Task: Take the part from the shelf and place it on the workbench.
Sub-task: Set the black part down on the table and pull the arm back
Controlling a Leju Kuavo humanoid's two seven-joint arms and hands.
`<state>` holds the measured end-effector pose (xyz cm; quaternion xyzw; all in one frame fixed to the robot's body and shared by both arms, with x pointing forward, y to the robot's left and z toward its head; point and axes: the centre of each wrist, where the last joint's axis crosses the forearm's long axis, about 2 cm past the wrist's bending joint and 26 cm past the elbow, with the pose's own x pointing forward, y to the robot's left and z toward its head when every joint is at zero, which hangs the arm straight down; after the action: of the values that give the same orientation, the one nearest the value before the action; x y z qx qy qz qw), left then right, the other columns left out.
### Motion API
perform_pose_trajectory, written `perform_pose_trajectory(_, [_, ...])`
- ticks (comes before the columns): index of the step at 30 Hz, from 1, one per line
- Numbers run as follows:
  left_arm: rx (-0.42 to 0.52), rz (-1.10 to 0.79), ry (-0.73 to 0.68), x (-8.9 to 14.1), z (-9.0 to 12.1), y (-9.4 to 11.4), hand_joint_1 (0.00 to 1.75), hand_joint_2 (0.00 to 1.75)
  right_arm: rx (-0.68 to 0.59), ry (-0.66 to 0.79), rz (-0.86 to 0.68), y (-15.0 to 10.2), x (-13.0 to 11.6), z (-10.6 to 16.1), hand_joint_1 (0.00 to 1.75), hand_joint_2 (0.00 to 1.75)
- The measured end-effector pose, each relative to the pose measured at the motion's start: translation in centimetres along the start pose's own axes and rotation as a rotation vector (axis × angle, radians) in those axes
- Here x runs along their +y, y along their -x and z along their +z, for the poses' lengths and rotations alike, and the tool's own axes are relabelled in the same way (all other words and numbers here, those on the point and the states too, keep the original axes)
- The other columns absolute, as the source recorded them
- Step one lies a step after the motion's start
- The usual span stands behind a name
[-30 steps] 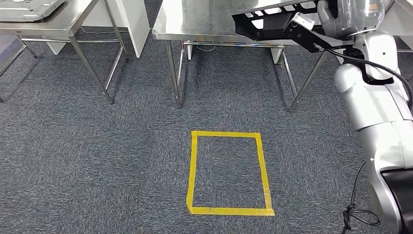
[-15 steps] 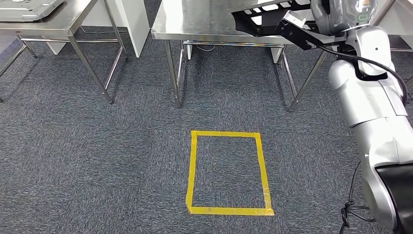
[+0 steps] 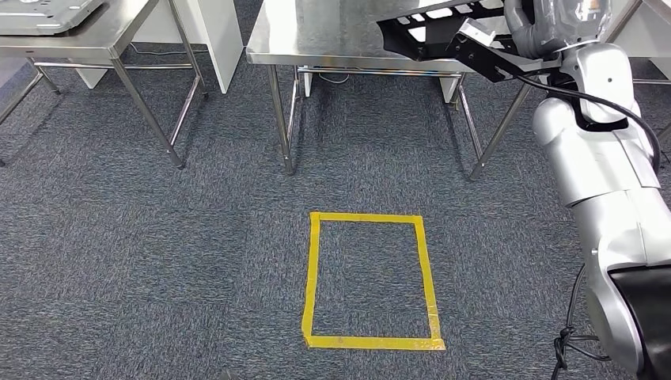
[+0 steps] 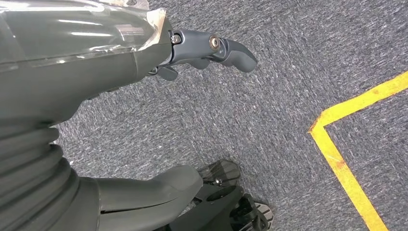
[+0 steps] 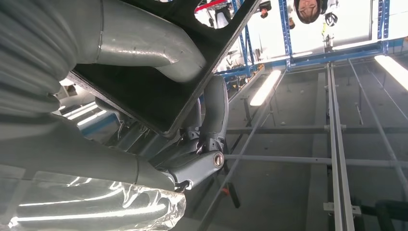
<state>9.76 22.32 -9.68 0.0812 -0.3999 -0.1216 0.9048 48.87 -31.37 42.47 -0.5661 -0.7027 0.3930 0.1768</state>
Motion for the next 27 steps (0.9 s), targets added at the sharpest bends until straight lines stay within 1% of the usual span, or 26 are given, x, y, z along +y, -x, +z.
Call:
perform_pose_trajectory(5, [0.001, 0.003, 0.006, 0.0, 0.0, 0.0, 0.0, 1.75, 0.002, 0.005, 0.004, 0.0, 0.0, 0.0, 1.75, 1.75])
perform_pose_trajectory(10, [-0.02, 0.042, 0.059, -0.2, 0.1, 0.1, 0.0, 1.75, 0.009, 0.002, 0.011, 0.1, 0.2, 0.4, 1.75, 1.75])
perform_pose_trajectory(16, [-0.02, 0.047, 0.074, -0.2, 0.1, 0.1, 0.0, 1.75, 0.014, -0.008, 0.021, 0.4, 0.2, 0.7, 1.75, 1.75])
perform_pose_trajectory(24, [-0.021, 0.036, 0.073, -0.4, 0.1, 0.0, 0.0, 1.75, 0.031, 0.001, 0.043, 1.6, -0.4, 1.0, 1.75, 1.75])
perform_pose_trajectory(27, [-0.02, 0.034, 0.073, -0.4, 0.1, 0.0, 0.0, 1.75, 0.033, -0.009, 0.046, 1.8, -0.3, 1.3, 1.75, 1.75])
